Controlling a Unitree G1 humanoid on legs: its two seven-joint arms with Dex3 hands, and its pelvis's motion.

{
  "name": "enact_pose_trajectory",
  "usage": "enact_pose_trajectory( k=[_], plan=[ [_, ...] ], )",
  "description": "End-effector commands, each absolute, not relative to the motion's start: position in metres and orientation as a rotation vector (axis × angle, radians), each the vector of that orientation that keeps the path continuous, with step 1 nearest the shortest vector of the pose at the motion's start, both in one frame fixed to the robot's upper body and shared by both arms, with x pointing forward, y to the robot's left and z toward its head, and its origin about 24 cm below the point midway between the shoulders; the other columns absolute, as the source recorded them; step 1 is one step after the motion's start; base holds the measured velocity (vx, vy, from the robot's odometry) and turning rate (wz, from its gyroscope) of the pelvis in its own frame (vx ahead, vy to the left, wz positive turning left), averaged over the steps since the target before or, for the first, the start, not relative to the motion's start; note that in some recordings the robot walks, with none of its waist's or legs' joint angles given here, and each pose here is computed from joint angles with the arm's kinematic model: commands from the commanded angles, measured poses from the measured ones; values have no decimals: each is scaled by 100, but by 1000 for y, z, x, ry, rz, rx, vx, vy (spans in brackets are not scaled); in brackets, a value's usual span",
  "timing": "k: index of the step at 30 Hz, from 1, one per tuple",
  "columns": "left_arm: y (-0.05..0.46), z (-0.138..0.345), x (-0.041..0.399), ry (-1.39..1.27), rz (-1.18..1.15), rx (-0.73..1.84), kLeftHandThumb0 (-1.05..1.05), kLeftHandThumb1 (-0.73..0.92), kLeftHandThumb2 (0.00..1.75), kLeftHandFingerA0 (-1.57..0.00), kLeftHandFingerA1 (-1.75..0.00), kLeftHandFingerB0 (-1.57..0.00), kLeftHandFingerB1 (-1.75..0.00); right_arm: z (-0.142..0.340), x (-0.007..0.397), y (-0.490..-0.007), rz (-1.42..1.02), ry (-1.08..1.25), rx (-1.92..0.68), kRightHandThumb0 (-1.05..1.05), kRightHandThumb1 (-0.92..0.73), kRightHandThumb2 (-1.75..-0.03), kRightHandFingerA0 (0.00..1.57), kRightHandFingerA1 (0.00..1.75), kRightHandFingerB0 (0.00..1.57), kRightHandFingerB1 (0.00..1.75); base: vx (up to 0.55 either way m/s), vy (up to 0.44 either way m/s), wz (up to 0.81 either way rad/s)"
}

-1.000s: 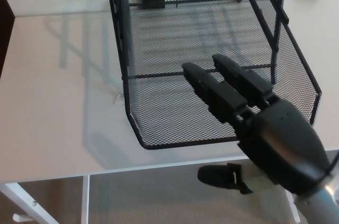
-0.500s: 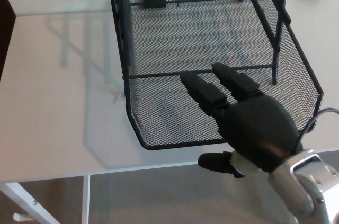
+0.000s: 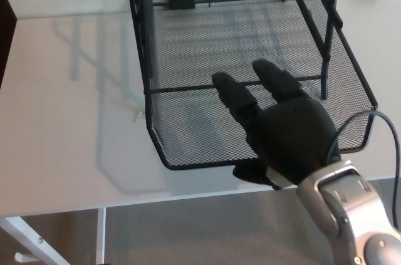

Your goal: The robot walk towards a table in front and then pushes a layer of a file tray back to its original position using its right hand

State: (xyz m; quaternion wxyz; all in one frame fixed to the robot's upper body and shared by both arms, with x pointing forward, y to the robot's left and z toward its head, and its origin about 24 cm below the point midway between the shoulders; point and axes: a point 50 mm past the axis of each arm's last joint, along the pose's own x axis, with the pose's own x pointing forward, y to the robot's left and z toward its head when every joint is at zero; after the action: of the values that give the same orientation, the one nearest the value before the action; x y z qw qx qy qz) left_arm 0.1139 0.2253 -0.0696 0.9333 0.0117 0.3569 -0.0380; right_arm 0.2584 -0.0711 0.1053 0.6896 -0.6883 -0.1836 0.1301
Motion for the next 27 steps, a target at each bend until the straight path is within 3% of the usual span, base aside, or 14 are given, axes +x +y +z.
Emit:
enact_pose_trajectory(
  k=[1, 13, 14, 15, 27],
  plan=[
    [229, -66, 115, 717, -102, 53, -24, 61, 58, -61, -47, -45, -40, 109, 268, -69, 229, -398, -1577, -87, -59, -90, 0, 0, 0, 2, 0, 0, 0],
    [228, -64, 116, 707, -99, 23, -23, 61, 59, -63, -48, -47, -41, 92, 295, -73, 269, -225, -1645, -90, -59, -92, 0, 0, 0, 1, 0, 0, 0],
    [228, -64, 116, 704, -101, 23, -23, 61, 58, -63, -49, -47, -41, 91, 298, -74, 272, -209, -1652, -78, -52, -79, 0, 0, 0, 4, 0, 0, 0],
    [228, -63, 117, 701, -104, 26, -23, 61, 58, -62, -48, -47, -41, 89, 303, -76, 274, -184, -1669, -84, -55, -93, 0, 7, 0, 7, 0, 0, 0],
    [227, -63, 119, 708, -102, 33, -22, 61, 58, -64, -48, -46, -40, 109, 333, -74, 239, -186, -1690, -88, -54, -89, 0, 0, 0, 1, 0, 0, 0]
  ],
)
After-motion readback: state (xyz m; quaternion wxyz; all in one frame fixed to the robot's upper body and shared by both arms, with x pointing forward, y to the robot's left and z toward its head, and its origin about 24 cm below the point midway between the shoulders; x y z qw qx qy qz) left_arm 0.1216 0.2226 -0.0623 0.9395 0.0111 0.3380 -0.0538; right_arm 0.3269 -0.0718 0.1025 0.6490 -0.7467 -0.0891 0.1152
